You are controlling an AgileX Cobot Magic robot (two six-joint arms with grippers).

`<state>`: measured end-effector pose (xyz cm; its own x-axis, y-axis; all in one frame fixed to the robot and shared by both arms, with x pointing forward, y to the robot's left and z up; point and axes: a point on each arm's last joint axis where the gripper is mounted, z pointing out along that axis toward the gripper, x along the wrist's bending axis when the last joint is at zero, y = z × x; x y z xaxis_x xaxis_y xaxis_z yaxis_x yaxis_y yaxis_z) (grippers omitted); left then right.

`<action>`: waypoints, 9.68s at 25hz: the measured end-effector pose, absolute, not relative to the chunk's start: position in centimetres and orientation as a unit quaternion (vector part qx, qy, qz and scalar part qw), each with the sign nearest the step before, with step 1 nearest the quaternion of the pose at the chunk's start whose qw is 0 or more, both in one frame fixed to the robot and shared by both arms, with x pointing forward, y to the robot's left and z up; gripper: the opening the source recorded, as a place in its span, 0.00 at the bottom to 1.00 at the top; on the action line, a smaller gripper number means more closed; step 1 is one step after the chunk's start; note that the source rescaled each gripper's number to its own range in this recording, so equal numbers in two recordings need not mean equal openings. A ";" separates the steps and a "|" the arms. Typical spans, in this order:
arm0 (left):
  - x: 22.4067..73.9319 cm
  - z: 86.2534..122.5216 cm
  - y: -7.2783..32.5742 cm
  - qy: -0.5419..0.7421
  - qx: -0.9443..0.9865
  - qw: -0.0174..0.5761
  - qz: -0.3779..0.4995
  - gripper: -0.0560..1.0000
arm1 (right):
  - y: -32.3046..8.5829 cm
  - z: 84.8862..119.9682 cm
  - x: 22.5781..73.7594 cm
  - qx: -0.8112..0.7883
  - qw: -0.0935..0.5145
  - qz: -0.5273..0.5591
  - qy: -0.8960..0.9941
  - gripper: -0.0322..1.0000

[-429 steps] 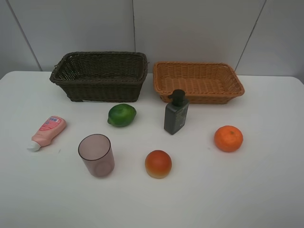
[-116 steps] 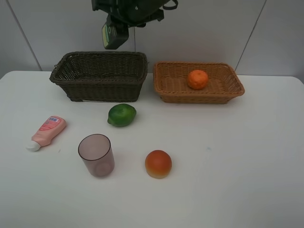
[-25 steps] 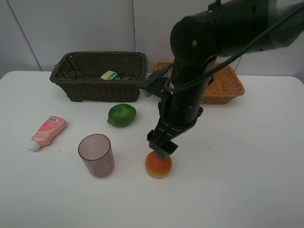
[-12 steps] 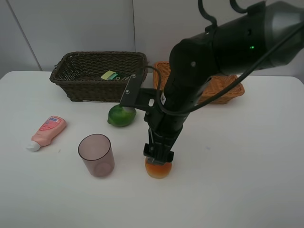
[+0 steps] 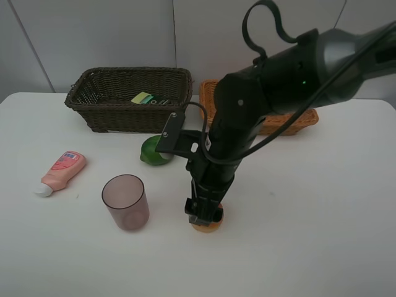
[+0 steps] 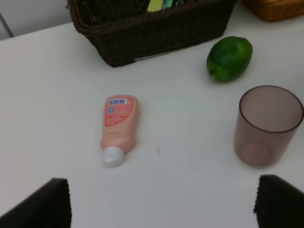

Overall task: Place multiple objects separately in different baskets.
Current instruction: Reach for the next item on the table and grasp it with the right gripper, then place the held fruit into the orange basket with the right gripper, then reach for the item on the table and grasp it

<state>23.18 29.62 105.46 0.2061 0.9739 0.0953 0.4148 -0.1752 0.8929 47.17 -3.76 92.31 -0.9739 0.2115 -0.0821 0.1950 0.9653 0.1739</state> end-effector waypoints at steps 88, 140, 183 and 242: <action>23.2 105.5 29.6 0.514 0.675 0.384 0.364 1.00 | -10.0 103.3 60.4 0.554 0.111 0.112 0.817 0.42; 23.2 105.5 29.6 0.514 0.675 0.384 0.364 1.00 | -21.7 100.0 65.7 0.699 0.072 0.082 0.706 1.00; 23.2 105.5 29.6 0.514 0.675 0.384 0.364 1.00 | -30.5 111.7 25.8 0.604 0.339 0.392 0.606 1.00; 23.2 105.5 29.6 0.514 0.675 0.384 0.364 1.00 | -30.5 105.9 23.0 0.618 0.395 0.361 0.576 1.00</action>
<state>23.18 29.62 105.46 0.2061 0.9739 0.0953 0.4148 -0.1752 0.8929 23.03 -30.47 105.94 0.0750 0.9971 -0.0092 0.4275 -0.0238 0.9037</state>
